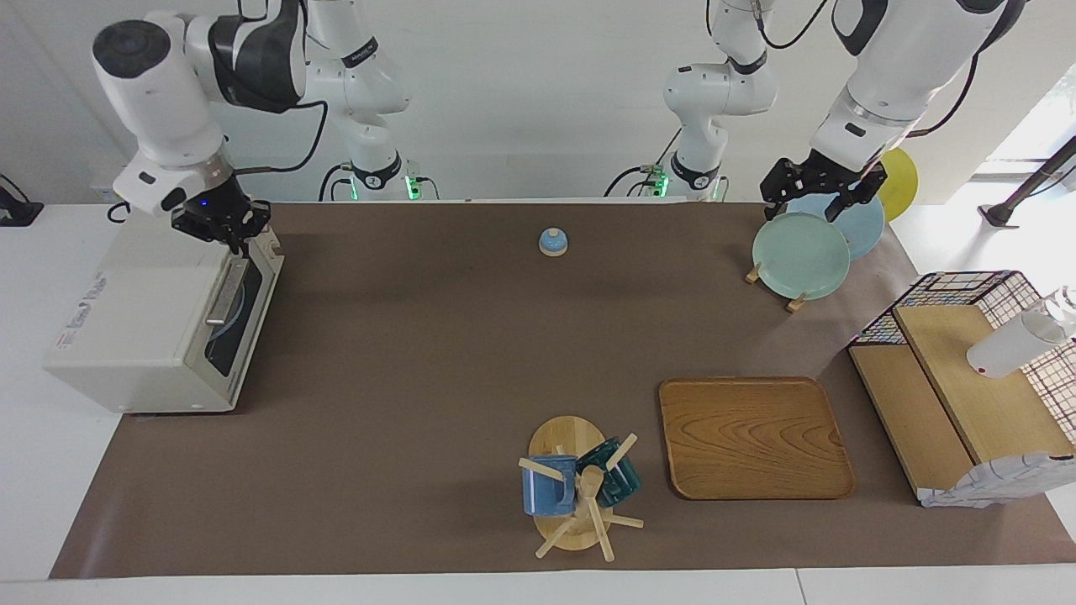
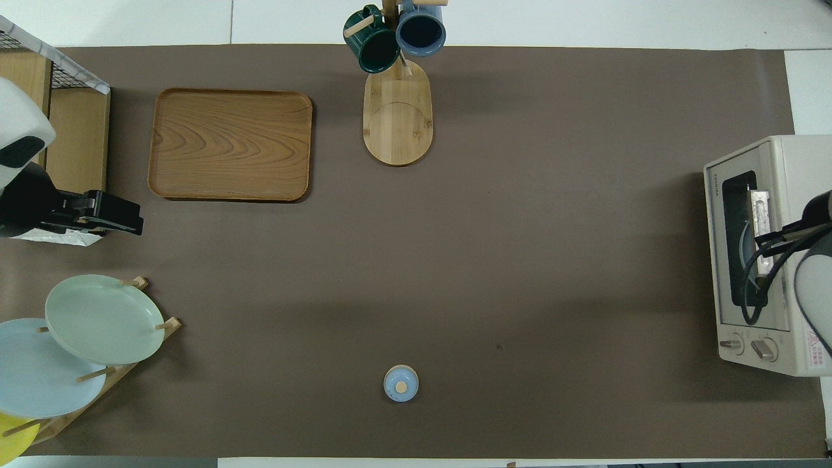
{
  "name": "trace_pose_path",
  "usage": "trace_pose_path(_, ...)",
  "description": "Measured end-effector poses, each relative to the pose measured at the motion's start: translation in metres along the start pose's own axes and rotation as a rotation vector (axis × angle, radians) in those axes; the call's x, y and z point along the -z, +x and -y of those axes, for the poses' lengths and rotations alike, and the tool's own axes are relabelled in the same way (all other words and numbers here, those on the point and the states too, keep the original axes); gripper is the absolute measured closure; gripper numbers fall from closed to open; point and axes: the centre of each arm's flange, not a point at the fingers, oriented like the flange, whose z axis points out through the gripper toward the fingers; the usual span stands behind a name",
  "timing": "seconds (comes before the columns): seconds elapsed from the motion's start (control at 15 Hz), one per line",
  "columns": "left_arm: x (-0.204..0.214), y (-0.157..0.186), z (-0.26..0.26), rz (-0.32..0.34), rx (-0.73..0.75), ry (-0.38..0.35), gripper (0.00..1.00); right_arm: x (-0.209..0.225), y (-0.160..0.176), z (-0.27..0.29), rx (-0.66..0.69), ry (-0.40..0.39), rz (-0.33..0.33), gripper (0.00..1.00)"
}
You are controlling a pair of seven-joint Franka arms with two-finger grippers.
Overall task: Put eggplant into oven
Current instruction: 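Push the oven door closed with the right gripper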
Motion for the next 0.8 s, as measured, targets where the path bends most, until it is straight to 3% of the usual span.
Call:
trace_pose_path(0.47, 0.000, 0.000, 0.000, 0.000, 0.000, 0.000, 0.00, 0.028, 0.002, -0.001, -0.008, 0.004, -0.024, 0.01)
trace_pose_path(0.8, 0.000, 0.000, 0.000, 0.000, 0.000, 0.000, 0.00, 0.027, 0.004, 0.000, -0.061, 0.048, -0.021, 0.00)
